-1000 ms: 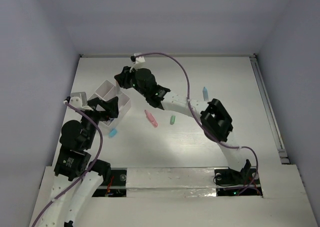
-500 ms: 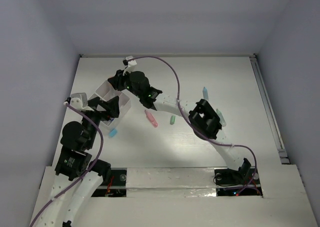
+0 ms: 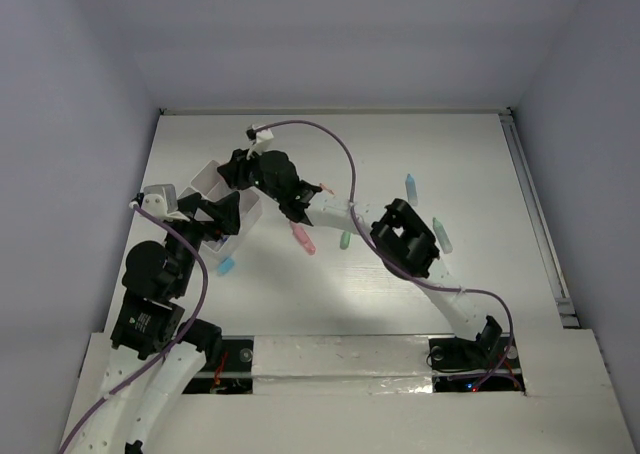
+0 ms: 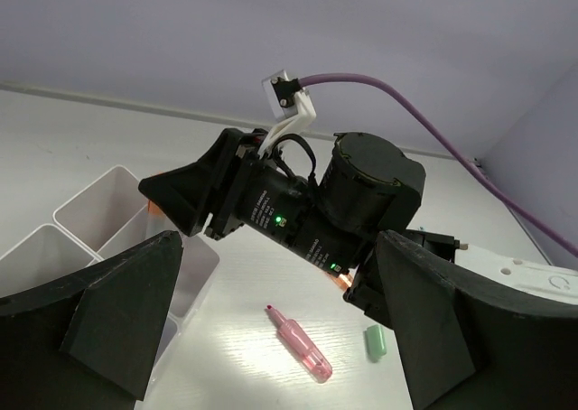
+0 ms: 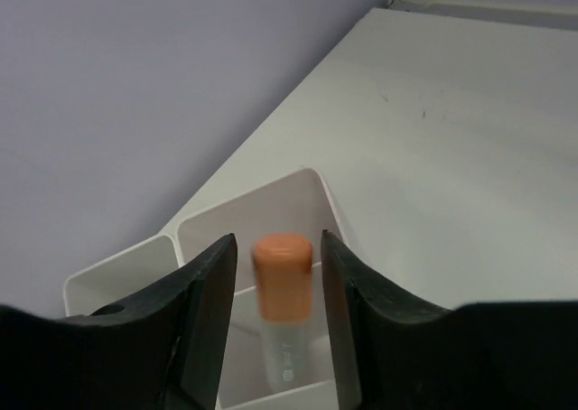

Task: Sort the stationery into containers
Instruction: Place the pen in the storage box.

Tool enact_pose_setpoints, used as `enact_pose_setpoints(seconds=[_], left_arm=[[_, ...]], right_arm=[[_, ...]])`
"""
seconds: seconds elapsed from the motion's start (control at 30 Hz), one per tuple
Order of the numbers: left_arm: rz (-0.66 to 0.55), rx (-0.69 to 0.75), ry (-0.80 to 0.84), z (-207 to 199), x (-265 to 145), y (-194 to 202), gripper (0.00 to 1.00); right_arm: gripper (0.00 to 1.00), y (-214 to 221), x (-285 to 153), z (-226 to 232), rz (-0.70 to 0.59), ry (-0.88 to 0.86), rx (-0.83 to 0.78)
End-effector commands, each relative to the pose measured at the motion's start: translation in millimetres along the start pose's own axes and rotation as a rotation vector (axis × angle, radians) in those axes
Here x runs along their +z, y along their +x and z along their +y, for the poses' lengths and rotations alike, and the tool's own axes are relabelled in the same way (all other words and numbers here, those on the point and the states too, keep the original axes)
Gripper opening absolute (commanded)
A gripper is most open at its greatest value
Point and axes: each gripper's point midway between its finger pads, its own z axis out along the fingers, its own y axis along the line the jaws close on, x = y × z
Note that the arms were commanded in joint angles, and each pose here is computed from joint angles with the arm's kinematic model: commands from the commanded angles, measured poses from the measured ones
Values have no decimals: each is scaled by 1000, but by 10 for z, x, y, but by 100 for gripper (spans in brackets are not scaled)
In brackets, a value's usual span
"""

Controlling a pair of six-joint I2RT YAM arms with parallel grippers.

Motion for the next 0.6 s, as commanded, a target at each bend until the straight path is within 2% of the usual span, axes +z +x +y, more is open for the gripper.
enact_pose_setpoints(seconds=[0.0, 0.13, 0.2, 0.23, 0.33, 0.4, 0.47, 0.57], left_arm=[[-48, 2, 37, -82, 16, -124, 86], [-49, 2, 40, -88, 7, -130, 87], [-44, 1, 44, -94, 6, -120, 87], [-45, 1, 47, -99, 2, -122, 87], [-48, -2, 63, -125, -20, -132, 87], [-52, -3, 74, -142, -44, -142, 87], [-52, -1, 93, -178, -71, -147, 87], [-51, -2, 123, -238, -109, -152, 89]], right_arm=[[51, -465, -52, 292, -100, -77, 3], [68, -671, -166, 406, -106, -97, 0], [72, -731, -221, 409, -103, -85, -4], [72, -923, -291, 398, -127, -73, -3], [70, -915, -477, 143, -84, -3, 8], [66, -1013, -798, -92, -67, 65, -10], [60, -965, -1101, -438, -7, 187, -37], [54, -894, -1938, -1329, 129, 443, -20]])
